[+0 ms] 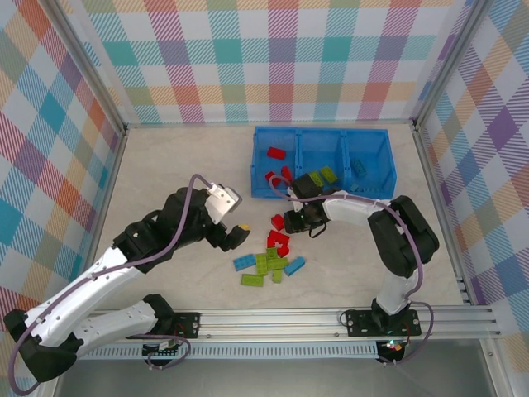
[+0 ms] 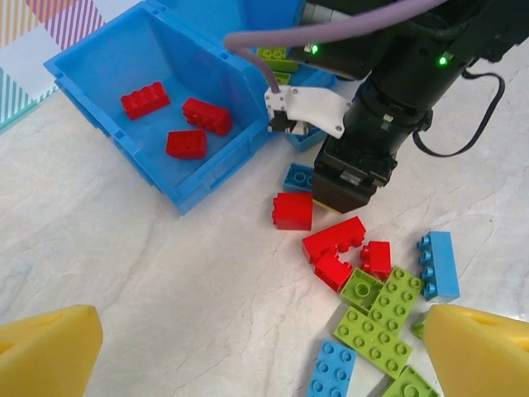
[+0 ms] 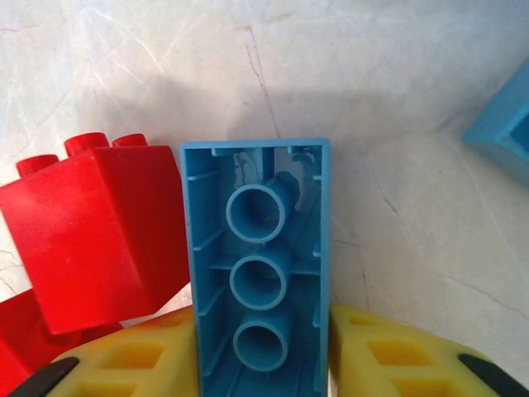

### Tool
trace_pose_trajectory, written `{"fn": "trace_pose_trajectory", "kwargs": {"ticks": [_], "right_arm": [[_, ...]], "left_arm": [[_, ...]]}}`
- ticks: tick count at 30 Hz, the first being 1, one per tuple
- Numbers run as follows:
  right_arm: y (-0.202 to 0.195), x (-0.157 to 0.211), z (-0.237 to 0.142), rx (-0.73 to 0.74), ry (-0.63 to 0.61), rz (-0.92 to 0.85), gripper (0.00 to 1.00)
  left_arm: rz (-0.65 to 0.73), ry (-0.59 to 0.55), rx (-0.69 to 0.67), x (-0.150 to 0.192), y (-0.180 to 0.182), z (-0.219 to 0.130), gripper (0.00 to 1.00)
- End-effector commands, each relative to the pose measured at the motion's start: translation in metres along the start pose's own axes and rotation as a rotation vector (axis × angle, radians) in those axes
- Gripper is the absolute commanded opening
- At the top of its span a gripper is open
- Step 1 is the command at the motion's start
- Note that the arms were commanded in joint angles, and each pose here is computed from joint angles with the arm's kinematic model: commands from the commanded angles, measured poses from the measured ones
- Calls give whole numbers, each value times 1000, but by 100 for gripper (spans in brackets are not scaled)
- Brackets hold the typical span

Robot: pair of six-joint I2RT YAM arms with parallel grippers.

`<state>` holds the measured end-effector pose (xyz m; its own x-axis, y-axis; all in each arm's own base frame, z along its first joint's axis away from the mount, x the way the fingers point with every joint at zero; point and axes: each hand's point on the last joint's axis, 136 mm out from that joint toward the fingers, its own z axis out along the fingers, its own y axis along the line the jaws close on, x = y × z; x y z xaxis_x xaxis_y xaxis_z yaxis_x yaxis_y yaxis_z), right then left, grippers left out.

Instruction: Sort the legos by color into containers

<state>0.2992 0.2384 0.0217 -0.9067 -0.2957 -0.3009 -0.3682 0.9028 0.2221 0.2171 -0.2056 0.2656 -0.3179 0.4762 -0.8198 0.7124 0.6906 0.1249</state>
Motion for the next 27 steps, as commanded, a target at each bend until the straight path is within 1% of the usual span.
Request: {"fn": "trace_pose_trajectory", "kwargs": {"ticks": [1, 4, 8, 11, 13, 16, 18, 20, 24, 27], "right_arm": [[-7, -3, -7, 54, -24, 2, 33], [-3, -9, -26, 33, -99, 17, 29], [4, -20, -66, -7, -246, 30, 25], [4, -30, -102, -28, -376, 51, 25], [-2, -41, -126, -49, -469, 93, 26], [-34, -62, -165, -2, -618, 177, 26], [-65, -76, -183, 38, -677, 259, 25], [-96, -87, -190, 63, -705, 338, 25], [-167, -100, -187, 89, -701, 545, 25], [-203, -107, -172, 41, -666, 649, 27]], "left_arm": [[26, -19, 4, 2, -2, -4, 100], [51, -42, 75, 3, -15, -7, 100], [98, -71, 191, 6, -35, -11, 100], [123, -99, 236, 6, -44, -14, 100], [136, -117, 240, 6, -45, -16, 100], [141, -123, 222, 7, -42, -17, 100], [147, -116, 206, 9, -39, -17, 100], [153, -110, 190, 10, -36, -17, 100], [153, -105, 168, 12, -33, -17, 100], [146, -96, 162, 15, -32, -14, 100]]}}
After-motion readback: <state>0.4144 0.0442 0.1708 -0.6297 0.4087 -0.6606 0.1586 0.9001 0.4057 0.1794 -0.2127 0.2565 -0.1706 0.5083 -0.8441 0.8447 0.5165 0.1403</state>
